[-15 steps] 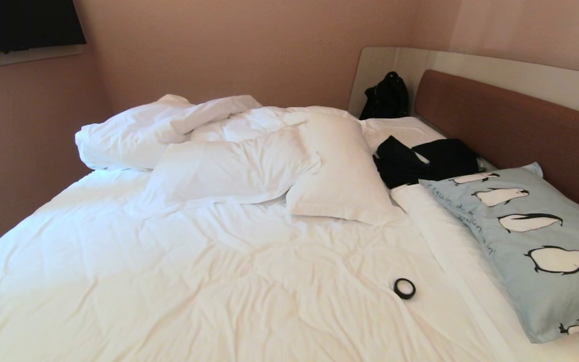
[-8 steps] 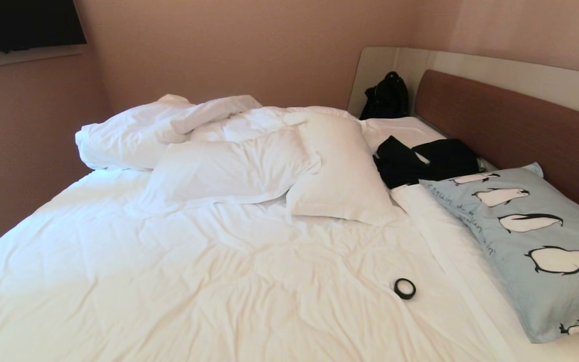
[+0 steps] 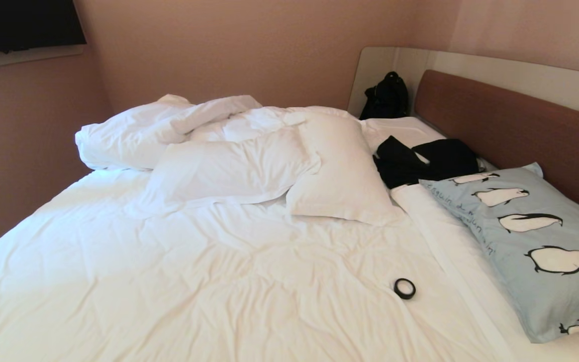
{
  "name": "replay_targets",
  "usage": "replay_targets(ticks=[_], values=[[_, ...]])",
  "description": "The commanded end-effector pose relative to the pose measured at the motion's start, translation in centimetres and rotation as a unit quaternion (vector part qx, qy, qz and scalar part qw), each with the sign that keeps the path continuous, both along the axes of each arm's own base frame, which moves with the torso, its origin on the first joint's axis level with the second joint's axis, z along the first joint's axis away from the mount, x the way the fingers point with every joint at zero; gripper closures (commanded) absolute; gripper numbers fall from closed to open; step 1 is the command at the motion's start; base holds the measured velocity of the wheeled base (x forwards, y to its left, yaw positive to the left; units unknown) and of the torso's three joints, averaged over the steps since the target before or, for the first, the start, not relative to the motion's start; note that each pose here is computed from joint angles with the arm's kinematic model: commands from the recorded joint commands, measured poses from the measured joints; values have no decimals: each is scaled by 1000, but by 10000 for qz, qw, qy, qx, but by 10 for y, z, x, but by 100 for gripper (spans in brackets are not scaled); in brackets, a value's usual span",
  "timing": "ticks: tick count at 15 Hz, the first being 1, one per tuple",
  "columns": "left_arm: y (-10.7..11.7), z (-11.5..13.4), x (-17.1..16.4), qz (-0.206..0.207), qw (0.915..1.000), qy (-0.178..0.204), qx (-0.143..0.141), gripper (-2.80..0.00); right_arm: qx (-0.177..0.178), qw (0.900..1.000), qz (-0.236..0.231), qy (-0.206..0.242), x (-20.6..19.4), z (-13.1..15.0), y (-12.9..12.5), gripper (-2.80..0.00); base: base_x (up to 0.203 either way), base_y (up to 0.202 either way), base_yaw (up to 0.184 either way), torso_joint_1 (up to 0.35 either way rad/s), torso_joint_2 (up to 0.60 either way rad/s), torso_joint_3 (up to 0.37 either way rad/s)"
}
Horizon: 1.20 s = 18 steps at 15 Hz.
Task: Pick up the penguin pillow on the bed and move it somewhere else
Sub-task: Pick up the pillow
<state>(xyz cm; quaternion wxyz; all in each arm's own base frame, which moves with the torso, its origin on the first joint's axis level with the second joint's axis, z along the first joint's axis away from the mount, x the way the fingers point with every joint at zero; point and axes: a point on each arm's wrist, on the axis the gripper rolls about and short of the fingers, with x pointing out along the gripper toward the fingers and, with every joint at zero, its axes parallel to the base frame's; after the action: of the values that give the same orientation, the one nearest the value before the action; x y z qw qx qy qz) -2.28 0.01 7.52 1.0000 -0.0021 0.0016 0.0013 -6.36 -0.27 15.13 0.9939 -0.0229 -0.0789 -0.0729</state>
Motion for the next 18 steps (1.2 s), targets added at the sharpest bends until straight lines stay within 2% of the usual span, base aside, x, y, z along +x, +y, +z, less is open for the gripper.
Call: replay_targets(ticks=[1, 5, 13, 18], values=[[0, 0, 0, 3, 10000, 7, -2, 0, -69, 9984, 552, -118, 10, -10, 2, 0, 0, 0, 0, 0, 0, 0], [0, 0, 0, 3, 10000, 7, -2, 0, -80, 9973, 728, 37, 26, -34, 3, 0, 0, 0, 0, 0, 0, 0], [0, 0, 0, 3, 10000, 7, -2, 0, -18, 9950, 700, 706, 40, -72, 3, 0, 0, 0, 0, 0, 0, 0], [0, 0, 0, 3, 10000, 7, -2, 0, 24, 9942, 713, 811, 41, -75, 3, 0, 0, 0, 0, 0, 0, 0]])
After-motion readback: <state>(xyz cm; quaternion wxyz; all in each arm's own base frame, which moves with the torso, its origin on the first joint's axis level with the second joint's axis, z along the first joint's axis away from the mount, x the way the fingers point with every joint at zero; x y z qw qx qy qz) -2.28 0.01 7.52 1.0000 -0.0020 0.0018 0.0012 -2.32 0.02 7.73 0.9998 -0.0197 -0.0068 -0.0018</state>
